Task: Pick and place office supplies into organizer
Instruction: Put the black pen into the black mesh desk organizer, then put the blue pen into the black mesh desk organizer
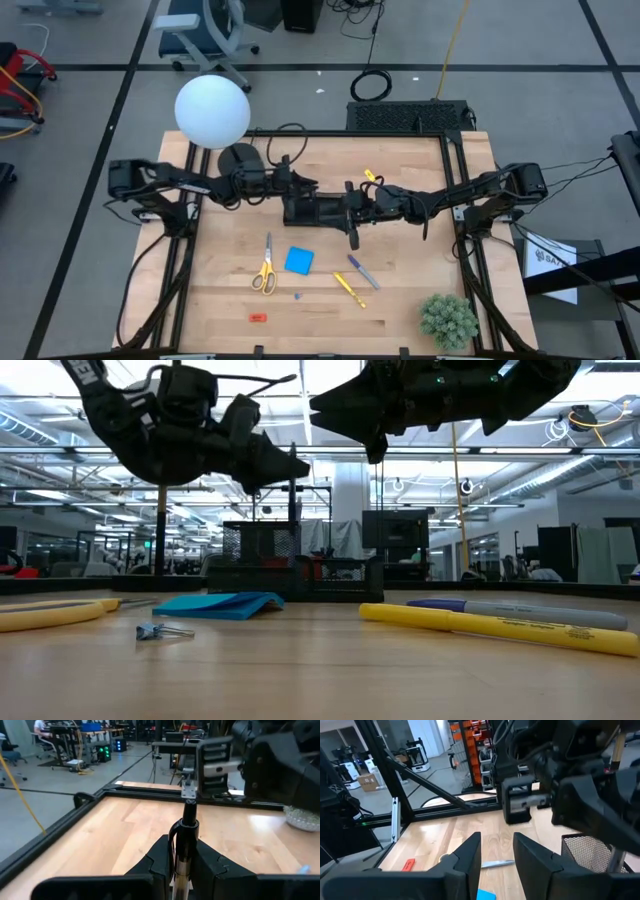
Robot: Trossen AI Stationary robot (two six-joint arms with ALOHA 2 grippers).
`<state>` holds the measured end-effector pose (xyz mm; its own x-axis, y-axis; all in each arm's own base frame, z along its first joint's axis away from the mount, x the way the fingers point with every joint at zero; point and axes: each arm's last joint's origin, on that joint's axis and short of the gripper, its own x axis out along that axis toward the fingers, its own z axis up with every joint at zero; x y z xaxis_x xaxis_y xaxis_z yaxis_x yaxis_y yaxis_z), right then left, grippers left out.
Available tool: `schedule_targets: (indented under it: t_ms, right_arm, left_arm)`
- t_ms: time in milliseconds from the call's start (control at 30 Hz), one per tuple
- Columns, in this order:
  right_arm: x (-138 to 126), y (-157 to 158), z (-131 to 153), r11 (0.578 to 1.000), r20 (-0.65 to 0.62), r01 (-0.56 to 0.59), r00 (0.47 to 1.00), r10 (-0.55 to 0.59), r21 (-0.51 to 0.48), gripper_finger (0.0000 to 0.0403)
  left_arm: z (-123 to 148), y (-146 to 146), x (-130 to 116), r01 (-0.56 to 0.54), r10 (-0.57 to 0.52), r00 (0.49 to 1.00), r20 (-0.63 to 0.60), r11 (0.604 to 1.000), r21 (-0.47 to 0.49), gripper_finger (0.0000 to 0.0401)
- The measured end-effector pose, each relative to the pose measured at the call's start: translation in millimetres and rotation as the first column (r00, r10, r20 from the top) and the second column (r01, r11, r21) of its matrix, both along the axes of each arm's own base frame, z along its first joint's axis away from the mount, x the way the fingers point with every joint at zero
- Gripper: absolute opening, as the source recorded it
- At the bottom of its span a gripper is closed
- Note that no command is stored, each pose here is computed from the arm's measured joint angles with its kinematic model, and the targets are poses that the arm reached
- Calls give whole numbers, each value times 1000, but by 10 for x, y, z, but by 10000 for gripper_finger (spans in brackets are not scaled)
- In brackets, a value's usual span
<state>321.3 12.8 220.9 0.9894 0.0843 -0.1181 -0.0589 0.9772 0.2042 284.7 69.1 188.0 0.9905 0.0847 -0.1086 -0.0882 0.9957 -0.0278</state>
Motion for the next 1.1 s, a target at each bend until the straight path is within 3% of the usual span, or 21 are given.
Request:
schedule_targets:
  t_ms: [567, 867, 1100]
  right_arm:
    - [-1, -1, -9, 1000, -10, 0, 1000, 0, -4, 104]
    - [-1, -1, -9, 1000, -9, 0, 1000, 0, -5, 105]
    - [-1, -1, -9, 1000, -9, 1, 1000, -1, -5, 105]
  left_arm:
    - [-173, 21, 35, -39, 38, 996, -75, 999, -12, 48]
    - [-239, 23, 20, -85, 74, 987, -140, 994, -71, 188]
    - [-167, -21, 45, -71, 65, 996, -65, 992, -105, 238]
